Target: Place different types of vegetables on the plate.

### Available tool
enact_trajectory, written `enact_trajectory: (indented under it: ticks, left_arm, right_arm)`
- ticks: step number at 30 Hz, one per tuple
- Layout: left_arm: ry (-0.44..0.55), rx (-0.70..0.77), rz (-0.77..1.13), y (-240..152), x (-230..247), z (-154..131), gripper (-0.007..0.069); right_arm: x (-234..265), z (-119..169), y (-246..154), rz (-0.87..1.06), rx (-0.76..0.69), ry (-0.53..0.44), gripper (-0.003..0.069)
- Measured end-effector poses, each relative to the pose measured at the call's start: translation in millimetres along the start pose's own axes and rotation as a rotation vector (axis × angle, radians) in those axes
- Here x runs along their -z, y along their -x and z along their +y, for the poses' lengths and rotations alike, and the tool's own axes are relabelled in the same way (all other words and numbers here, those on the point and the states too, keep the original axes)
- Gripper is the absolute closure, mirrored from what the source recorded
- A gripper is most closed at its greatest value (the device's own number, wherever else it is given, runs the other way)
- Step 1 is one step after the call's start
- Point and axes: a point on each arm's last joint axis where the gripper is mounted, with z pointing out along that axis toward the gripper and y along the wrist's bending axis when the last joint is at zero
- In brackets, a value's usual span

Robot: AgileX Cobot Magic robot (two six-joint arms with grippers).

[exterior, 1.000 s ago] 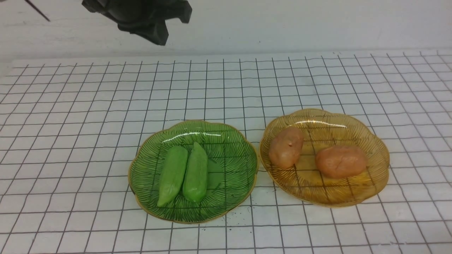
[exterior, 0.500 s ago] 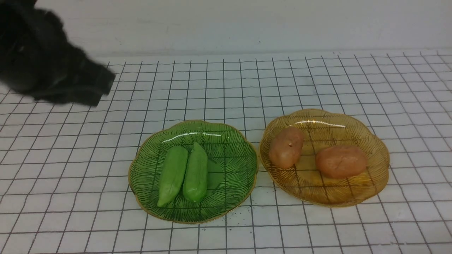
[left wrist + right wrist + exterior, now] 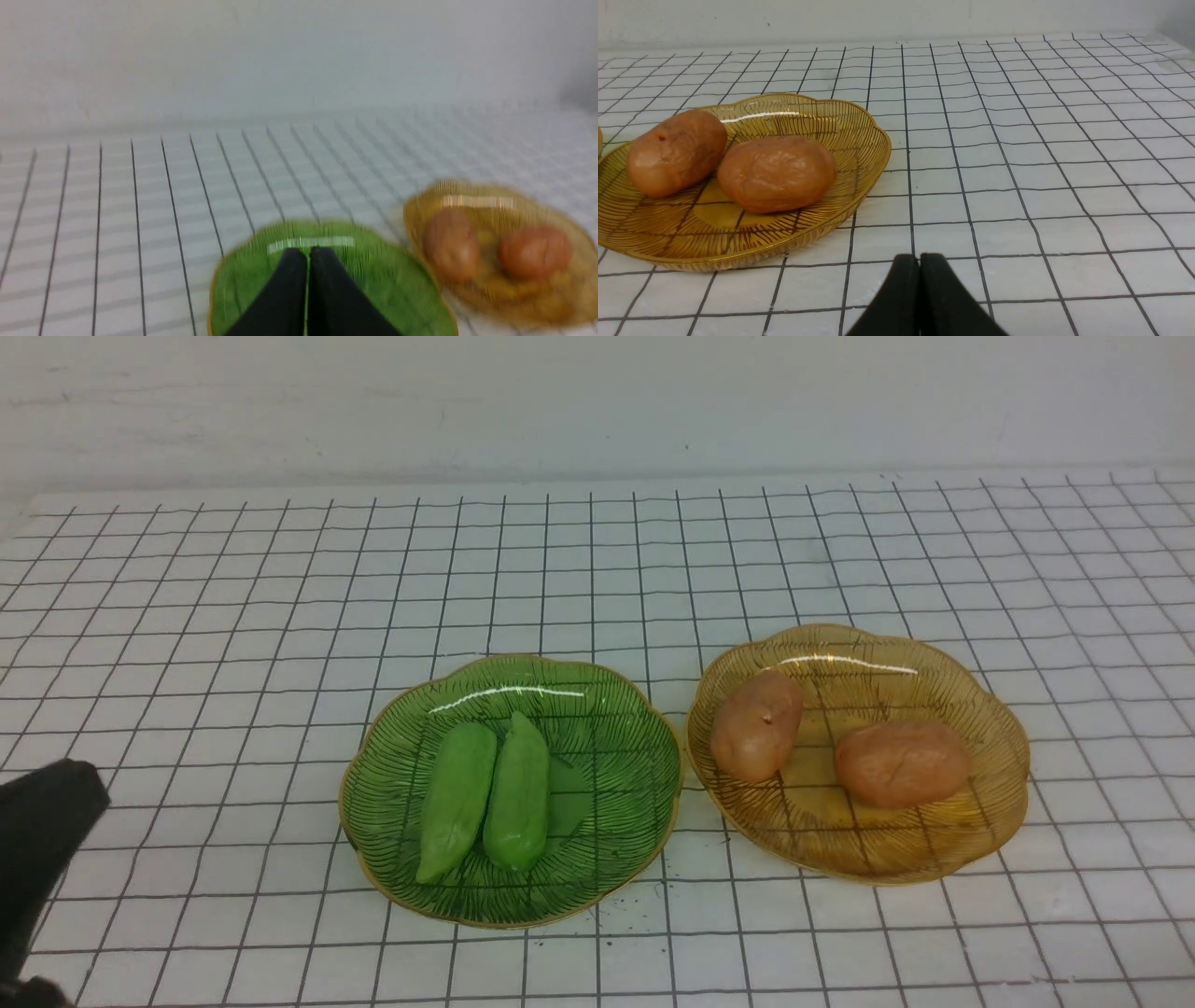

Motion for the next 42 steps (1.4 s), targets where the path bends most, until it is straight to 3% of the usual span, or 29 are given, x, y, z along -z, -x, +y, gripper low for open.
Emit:
enact_trajectory:
  ticks: [3,19,26,30,35,42]
  left_arm:
    - [-0.006,0.028,-0.087,-5.9,6.7,1.0,0.0633]
    - [-0.008,0.036,-0.040,-12.7,7.3,1.0,0.0633]
    - [0.015,0.010,0.082,-58.9,7.5,6.6,0.0633]
    - [0.089,0.006,0.080,-83.6,13.3,13.6,0.0633]
    - [0.248,-0.004,0.151,-117.5,17.0,25.5,0.0633]
    - [0.268,-0.011,0.233,-126.6,18.4,27.1,0.0633]
  right_arm:
    - [0.0,0.0,0.0,0.000,0.000,0.000,0.0673]
    - [0.0,0.0,0.0,0.000,-0.001,0.000,0.0673]
    - [0.0,0.0,0.0,0.000,-0.001,0.000,0.0673]
    - [0.0,0.0,0.0,0.000,-0.001,0.000,0.0673]
    - [0.0,0.0,0.0,0.000,-0.001,0.000,0.0673]
    - [0.0,0.0,0.0,0.000,-0.001,0.000,0.0673]
